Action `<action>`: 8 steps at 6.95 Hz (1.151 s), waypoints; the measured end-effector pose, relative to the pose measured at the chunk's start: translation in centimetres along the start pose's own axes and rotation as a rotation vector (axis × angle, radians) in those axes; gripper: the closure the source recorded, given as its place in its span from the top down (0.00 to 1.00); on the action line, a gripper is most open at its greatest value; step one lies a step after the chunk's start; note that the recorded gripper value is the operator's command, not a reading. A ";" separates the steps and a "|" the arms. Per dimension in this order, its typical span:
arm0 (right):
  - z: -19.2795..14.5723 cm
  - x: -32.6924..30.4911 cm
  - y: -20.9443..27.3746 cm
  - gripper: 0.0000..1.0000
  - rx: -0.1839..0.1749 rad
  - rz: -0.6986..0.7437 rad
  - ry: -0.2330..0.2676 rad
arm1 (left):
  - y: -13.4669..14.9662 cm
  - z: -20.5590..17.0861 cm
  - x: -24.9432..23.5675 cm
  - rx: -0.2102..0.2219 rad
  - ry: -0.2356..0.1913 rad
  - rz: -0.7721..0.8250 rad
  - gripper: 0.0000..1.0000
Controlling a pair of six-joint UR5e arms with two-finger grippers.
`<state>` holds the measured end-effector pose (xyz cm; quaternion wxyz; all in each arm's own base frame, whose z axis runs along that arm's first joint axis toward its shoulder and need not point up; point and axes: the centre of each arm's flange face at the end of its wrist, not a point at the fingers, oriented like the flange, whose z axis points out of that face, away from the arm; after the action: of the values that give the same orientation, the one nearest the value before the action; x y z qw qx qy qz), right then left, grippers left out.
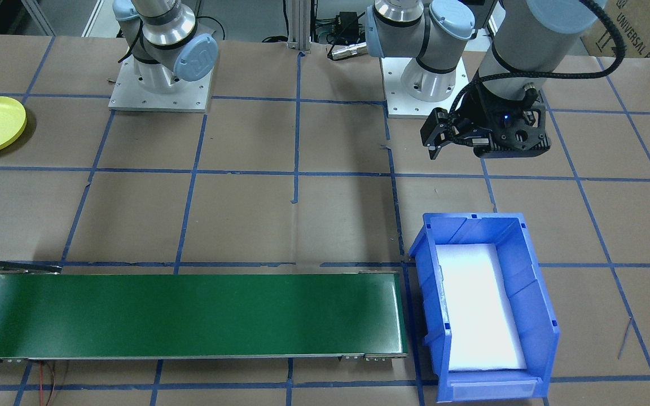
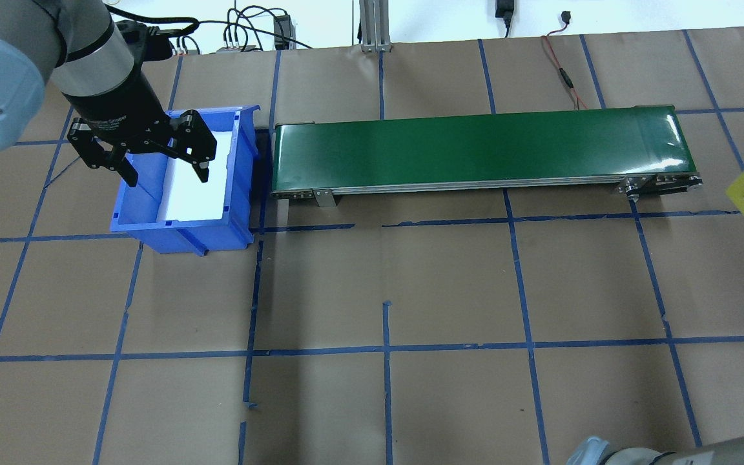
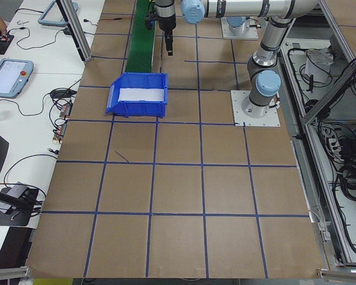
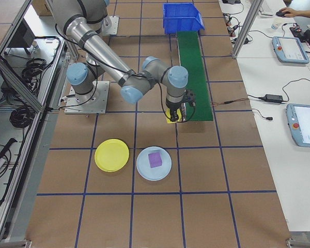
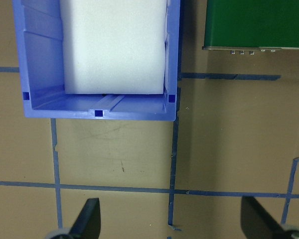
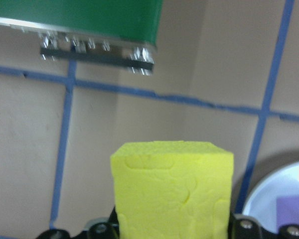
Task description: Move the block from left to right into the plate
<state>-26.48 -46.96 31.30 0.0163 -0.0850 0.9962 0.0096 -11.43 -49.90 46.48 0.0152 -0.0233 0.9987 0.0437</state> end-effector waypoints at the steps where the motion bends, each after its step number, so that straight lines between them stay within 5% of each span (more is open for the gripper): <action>1: 0.7 1.7 5.6 0.28 -0.027 0.023 0.016 | 0.0 0.0 0.0 0.000 0.000 0.000 1.00; 4: 2.5 7.7 19.2 0.31 -0.048 0.135 -0.001 | 0.1 -0.5 0.0 0.011 0.000 -0.004 1.00; 6: 4.6 10.0 25.8 0.71 -0.041 0.198 -0.053 | 1.2 -2.2 0.2 0.045 0.000 0.000 1.00; 7: 5.9 10.5 27.1 0.99 -0.038 0.214 -0.074 | 1.8 -3.0 0.1 0.061 -0.002 0.001 1.00; 8: 6.6 11.0 27.5 1.00 -0.032 0.222 -0.078 | 2.2 -3.4 0.1 0.069 -0.001 0.002 1.00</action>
<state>-41.77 -21.56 24.81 0.0524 0.0259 0.9978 0.0306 -11.77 -48.05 50.07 0.0166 -0.0217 0.9996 0.0091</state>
